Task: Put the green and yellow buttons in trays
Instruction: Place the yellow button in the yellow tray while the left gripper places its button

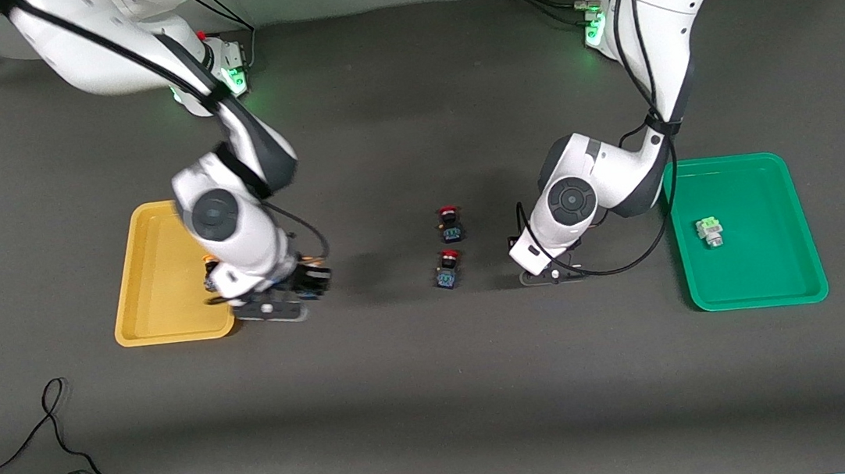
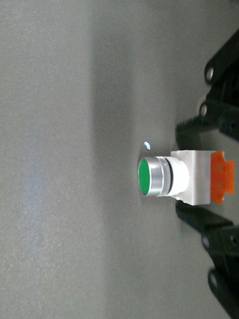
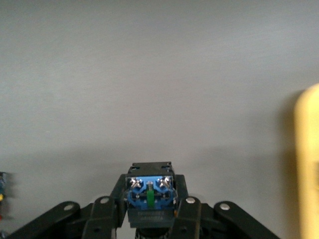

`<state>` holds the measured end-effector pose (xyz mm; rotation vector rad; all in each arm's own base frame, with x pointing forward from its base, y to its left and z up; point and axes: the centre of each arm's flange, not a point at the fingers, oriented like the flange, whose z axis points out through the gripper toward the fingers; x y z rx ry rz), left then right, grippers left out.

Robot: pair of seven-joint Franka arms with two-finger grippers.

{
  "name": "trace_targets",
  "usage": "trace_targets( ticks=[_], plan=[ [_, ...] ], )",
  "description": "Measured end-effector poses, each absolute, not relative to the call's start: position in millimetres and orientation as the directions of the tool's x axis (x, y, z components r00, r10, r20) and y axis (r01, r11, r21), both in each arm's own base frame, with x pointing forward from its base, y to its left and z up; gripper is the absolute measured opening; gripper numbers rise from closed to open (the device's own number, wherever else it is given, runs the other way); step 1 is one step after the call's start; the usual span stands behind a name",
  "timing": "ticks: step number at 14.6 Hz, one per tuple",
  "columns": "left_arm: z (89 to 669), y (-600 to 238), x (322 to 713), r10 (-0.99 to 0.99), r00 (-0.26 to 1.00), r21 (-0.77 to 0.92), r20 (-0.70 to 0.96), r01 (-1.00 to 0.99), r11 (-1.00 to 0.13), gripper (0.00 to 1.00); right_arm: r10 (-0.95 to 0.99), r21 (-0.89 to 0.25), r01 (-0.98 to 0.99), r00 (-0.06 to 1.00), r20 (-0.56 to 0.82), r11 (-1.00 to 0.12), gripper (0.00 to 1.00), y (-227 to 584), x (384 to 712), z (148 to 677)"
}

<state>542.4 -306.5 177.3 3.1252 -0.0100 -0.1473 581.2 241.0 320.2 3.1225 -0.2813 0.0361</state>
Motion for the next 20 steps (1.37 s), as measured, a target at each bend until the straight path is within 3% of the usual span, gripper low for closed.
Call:
trace_targets(
  ticks=[2,6,9,12,16,20],
  plan=[
    [181.4,-307.4,545.5,0.018,0.996,0.014,-0.088,0.019,-1.0,0.41,-0.147,0.022,-0.147,0.989,-0.003,-0.989,0.41,204.3,581.9,359.9],
    [240.0,-304.6,564.0,0.09,0.988,-0.021,-0.123,0.088,-0.996,0.41,-0.093,0.042,-0.091,0.993,-0.066,-0.995,0.41,109.7,585.9,392.9],
    [347.1,-265.6,585.7,0.153,0.976,-0.015,-0.154,0.153,-0.988,0.41,-0.04,0.045,-0.035,0.993,-0.109,-0.998,0.41,28.7,586.1,378.1],
    [409.0,-177.9,593.4,0.158,0.967,-0.017,-0.198,0.158,-0.987,0.41,-0.009,0.029,-0.005,0.991,-0.137,-1.0,0.41,-33.6,577.3,354.0],
    [426.9,8.1,600.1,0.112,0.965,-0.026,-0.235,0.109,-0.994,0.41,0.001,0.016,0.002,0.995,-0.101,-1.0,0.41,-57.6,556.9,287.0],
    [378.5,126.3,584.5,0.078,0.981,-0.067,-0.177,0.067,-0.995,0.41,0.006,0.009,0.007,0.996,-0.09,-1.0,0.41,-54.4,540.8,238.1]
  ],
)
